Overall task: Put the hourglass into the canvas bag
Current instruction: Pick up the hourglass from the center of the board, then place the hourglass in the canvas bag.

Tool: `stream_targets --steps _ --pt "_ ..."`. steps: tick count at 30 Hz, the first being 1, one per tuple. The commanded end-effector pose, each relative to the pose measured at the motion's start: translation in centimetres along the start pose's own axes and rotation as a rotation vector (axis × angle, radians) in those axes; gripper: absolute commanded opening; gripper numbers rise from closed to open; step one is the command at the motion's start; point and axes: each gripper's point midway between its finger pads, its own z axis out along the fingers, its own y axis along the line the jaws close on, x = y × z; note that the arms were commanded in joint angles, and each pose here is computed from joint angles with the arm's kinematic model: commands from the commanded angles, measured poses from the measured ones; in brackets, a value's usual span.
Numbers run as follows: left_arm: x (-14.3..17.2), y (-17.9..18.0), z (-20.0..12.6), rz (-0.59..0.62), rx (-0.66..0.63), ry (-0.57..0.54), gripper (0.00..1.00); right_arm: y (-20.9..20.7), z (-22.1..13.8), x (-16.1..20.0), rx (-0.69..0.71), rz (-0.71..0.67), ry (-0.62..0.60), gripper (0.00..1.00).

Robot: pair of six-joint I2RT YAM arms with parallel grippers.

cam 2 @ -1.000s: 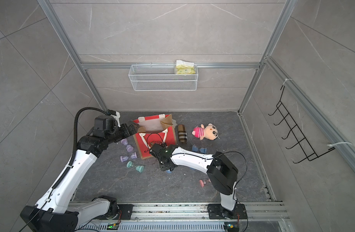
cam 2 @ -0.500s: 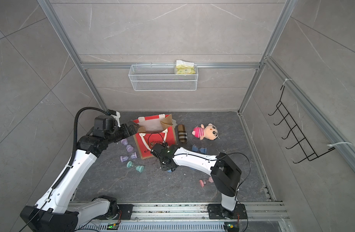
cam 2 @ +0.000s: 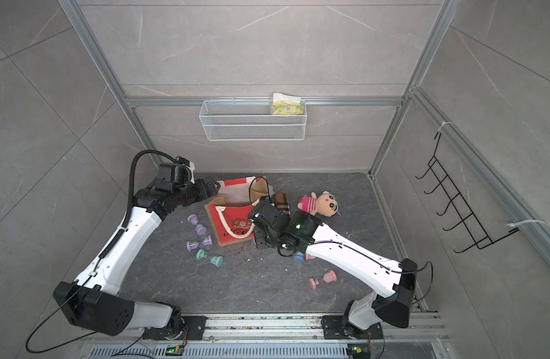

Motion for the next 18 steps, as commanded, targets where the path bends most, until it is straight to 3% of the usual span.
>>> stream_targets --steps 1,9,15,18 --pt "-1.7 0.1 0.9 0.000 -0.014 -0.043 0.87 1.2 -3.1 -2.9 -0.051 -0.037 -0.079 0.11" --pt "-1.3 0.4 5.2 -0.019 -0.022 0.016 0.69 2.7 -3.5 -10.1 -0.102 -0.021 -0.207 0.11" --pt "-0.7 1.2 6.4 -0.013 -0.044 0.033 0.47 2.9 1.0 -13.6 -0.054 -0.021 -0.205 0.11" --pt "-0.6 1.5 6.4 -0.005 -0.047 0.033 0.31 3.2 3.4 -14.6 -0.030 -0.022 -0.198 0.11"
